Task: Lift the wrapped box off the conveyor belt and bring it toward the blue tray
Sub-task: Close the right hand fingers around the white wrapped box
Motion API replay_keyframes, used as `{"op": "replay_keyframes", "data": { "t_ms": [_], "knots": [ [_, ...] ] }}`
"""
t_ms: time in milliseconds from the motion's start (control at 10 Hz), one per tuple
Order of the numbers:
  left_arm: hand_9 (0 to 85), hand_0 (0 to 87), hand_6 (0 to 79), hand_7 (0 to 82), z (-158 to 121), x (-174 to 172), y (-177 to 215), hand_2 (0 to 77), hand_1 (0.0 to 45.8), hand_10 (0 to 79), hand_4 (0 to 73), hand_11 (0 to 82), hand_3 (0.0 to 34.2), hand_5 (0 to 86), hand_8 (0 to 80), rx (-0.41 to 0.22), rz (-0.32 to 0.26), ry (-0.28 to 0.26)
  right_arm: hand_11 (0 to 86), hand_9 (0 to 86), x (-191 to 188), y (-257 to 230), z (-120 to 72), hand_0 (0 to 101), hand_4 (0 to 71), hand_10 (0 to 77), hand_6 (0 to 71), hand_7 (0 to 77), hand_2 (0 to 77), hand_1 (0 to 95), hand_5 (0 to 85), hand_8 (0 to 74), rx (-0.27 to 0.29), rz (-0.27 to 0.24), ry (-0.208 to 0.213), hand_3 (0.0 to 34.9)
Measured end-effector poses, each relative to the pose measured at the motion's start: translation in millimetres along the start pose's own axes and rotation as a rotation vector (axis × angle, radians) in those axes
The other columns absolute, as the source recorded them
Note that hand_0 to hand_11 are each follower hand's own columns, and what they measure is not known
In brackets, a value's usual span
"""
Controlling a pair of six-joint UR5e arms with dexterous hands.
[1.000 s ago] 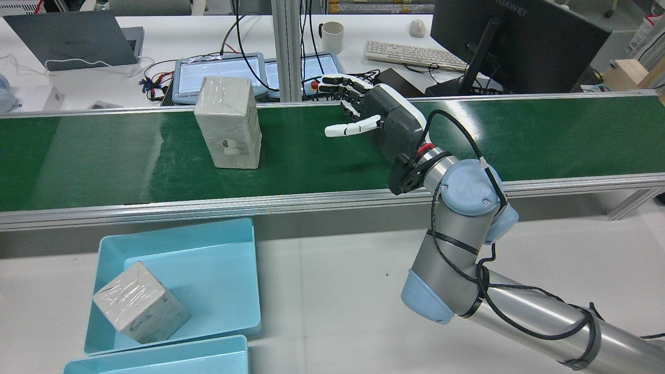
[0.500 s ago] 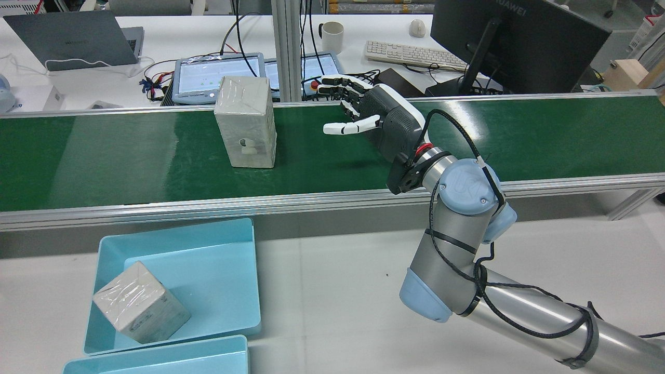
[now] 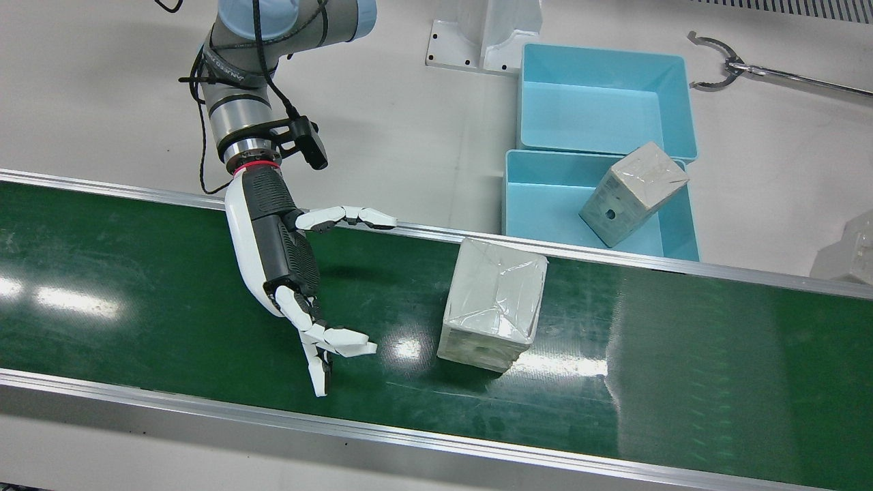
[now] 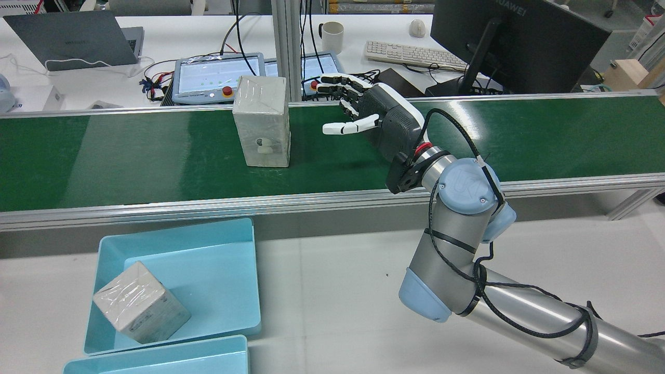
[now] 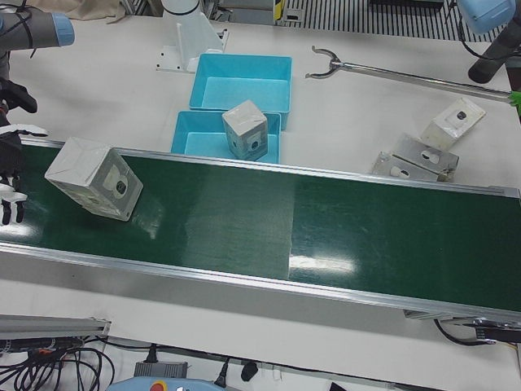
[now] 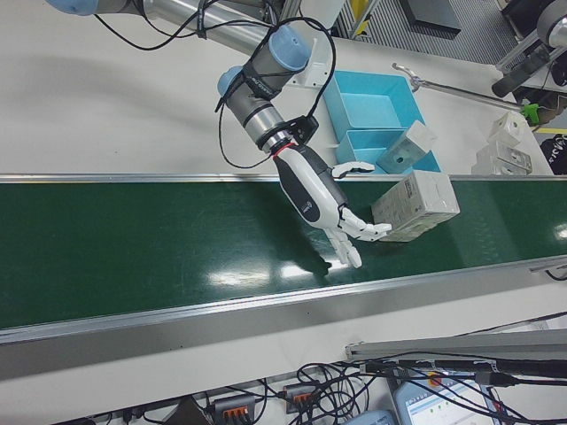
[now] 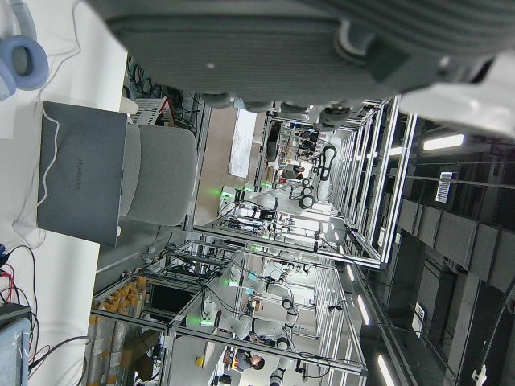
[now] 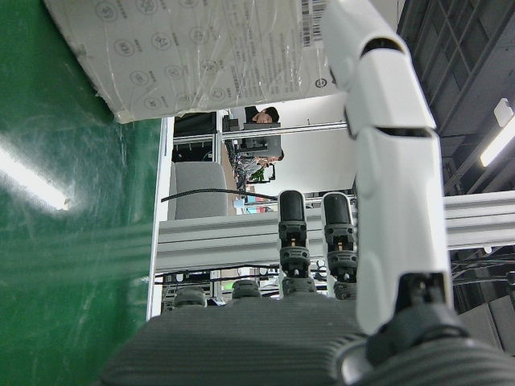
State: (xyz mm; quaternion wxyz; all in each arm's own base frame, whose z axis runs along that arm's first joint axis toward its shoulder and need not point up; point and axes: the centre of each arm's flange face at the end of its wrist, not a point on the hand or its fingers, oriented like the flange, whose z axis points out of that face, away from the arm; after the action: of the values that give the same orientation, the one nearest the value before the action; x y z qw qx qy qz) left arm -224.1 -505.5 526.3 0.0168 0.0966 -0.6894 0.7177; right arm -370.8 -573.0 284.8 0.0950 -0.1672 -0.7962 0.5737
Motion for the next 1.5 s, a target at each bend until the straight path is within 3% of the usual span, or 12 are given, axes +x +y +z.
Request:
{"op": "replay_keyframes", "data": {
  "t_ms": [1000, 1500],
  "knots": [
    [0.0, 0.0, 0.0, 0.5, 0, 0, 0, 1.1, 0.0, 0.0, 0.0, 0.0, 0.0, 0.5, 0.5, 0.0, 0.0, 0.0, 1.1, 4.4, 8, -3, -1.1, 50, 14.2, 0.0, 7.6, 24.5, 19.1, 18.5, 25.1, 0.0, 0.006, -0.019, 0.01, 11.4],
    [0.0, 0.0, 0.0, 0.5, 0, 0, 0, 1.1, 0.0, 0.5, 0.0, 0.0, 0.0, 1.1, 0.5, 0.0, 0.0, 0.0, 1.1, 4.9, 21, -1, 21.7, 50, 15.8, 0.0, 7.1, 26.2, 20.2, 18.0, 26.2, 0.0, -0.01, -0.024, 0.011, 11.9]
  ]
}}
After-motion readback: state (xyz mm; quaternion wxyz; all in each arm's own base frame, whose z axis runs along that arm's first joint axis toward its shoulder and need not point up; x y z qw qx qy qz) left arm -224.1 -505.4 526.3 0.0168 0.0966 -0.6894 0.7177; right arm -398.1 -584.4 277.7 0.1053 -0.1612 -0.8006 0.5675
